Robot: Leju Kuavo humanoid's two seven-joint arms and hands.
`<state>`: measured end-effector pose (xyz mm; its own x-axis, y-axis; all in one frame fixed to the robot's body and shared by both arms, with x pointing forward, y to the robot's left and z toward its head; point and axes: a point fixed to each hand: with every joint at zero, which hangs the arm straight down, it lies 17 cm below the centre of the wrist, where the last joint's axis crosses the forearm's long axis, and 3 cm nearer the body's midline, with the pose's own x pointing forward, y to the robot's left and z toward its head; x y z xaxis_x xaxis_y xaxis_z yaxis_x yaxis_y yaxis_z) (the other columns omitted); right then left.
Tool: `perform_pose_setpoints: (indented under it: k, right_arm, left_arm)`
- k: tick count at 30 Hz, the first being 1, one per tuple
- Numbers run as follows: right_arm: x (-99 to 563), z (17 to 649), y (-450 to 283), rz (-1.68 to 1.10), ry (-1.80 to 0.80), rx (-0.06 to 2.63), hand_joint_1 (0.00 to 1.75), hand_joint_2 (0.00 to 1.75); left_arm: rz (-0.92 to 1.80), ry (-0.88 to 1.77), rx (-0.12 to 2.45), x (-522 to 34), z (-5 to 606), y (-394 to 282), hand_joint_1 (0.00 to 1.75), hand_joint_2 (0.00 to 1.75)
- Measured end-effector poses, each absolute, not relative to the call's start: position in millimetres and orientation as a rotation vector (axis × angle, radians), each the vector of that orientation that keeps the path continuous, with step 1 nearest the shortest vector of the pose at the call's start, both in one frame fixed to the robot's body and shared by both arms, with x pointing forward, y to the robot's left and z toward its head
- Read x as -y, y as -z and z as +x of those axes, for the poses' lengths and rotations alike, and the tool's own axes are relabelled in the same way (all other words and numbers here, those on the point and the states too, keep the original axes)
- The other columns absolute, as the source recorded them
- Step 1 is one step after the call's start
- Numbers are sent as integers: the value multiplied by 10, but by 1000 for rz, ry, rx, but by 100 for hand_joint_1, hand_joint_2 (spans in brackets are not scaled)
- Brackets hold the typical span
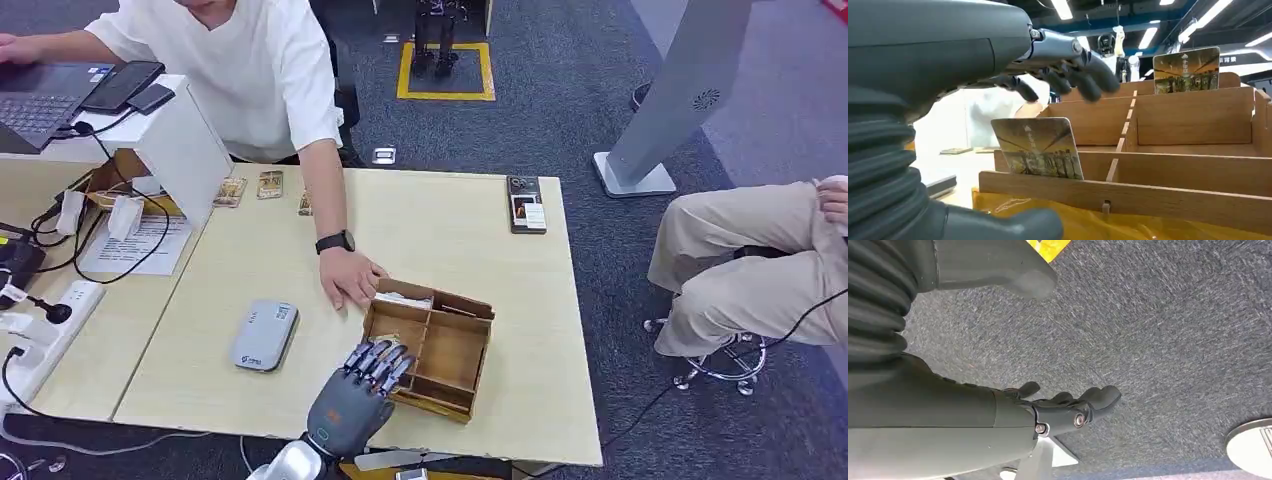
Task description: Pass the card to the sensor for recognition and then transmit it.
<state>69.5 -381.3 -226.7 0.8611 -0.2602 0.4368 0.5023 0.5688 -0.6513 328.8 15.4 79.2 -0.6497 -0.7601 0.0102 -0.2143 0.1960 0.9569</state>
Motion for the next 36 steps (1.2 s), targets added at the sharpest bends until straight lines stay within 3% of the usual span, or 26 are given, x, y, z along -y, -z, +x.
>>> perform_pose_setpoints:
  k: [1,3,5,7,19,20,36]
  right_arm:
    - [3813,696,2266,-856,455,309,0,175]
    - [3812,696,2266,-856,454,309,0,175]
    - [3811,698,2267,-856,453,309,0,175]
    - [3808,699,2268,-855,452,309,0,175]
    - [3800,701,2271,-852,449,309,0,175]
    - [3800,701,2271,-852,449,309,0,175]
    - [3793,706,2276,-849,437,307,0,175]
  left_arm:
    - [906,1467,1984,-156,3289,-783,96,175]
    - [906,1469,1982,-159,3289,-775,93,175]
    - [905,1470,1980,-161,3289,-769,129,175]
    - [906,1470,1979,-164,3292,-767,143,175]
    - [921,1460,1975,-182,3327,-784,150,175]
    - [925,1457,1976,-186,3334,-792,175,175]
    - [926,1375,2084,-184,3276,-1013,175,175]
